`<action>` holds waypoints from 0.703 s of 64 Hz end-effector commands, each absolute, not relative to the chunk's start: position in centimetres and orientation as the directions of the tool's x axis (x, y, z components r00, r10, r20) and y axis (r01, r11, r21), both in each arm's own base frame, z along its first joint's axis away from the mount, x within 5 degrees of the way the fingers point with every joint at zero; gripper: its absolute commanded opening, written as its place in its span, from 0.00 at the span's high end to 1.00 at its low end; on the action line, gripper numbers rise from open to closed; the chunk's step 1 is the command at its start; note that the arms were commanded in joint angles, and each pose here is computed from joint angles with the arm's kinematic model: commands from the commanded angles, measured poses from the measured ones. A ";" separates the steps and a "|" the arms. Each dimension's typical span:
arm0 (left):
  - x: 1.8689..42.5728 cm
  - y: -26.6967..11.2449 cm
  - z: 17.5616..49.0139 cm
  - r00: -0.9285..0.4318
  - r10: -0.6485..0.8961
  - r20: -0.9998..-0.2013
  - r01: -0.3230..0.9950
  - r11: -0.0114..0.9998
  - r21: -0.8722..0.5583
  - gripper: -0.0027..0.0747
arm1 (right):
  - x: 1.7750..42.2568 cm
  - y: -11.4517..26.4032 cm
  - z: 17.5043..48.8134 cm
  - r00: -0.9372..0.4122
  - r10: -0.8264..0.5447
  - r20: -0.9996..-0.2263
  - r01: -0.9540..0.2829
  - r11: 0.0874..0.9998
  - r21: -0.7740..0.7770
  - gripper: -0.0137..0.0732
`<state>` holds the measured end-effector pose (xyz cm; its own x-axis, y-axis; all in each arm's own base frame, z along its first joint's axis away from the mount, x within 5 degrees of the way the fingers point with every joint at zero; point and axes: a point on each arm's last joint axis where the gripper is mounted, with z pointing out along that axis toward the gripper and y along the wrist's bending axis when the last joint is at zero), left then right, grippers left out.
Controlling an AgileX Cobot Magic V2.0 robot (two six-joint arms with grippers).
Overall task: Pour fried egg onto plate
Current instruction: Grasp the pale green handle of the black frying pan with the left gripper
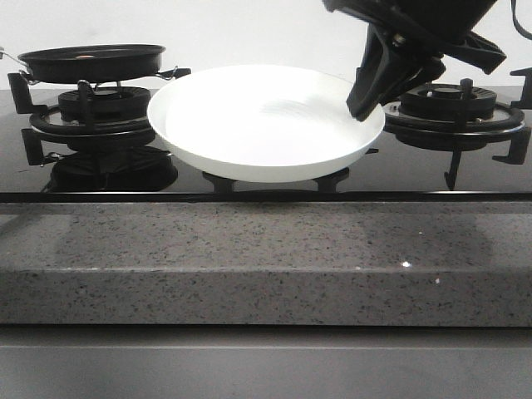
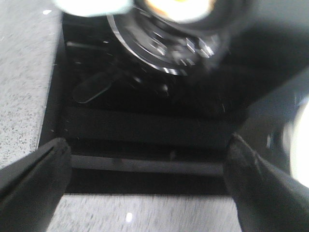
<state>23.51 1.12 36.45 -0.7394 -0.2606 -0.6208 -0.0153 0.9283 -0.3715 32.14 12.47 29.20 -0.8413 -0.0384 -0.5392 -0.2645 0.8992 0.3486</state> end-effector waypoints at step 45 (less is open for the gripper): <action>33.1 7.1 32.3 -0.571 -0.799 -0.187 -0.090 0.287 -0.954 0.15 | 32.0 12.3 31.4 -0.788 -0.010 -0.616 -0.285 0.892 0.350 0.91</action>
<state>32.59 7.40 30.28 -0.5981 -0.7744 -0.2063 -0.1661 0.3717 -0.9134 32.14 12.48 29.20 -0.8416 -0.0373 -0.5388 -0.2640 0.8988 0.3501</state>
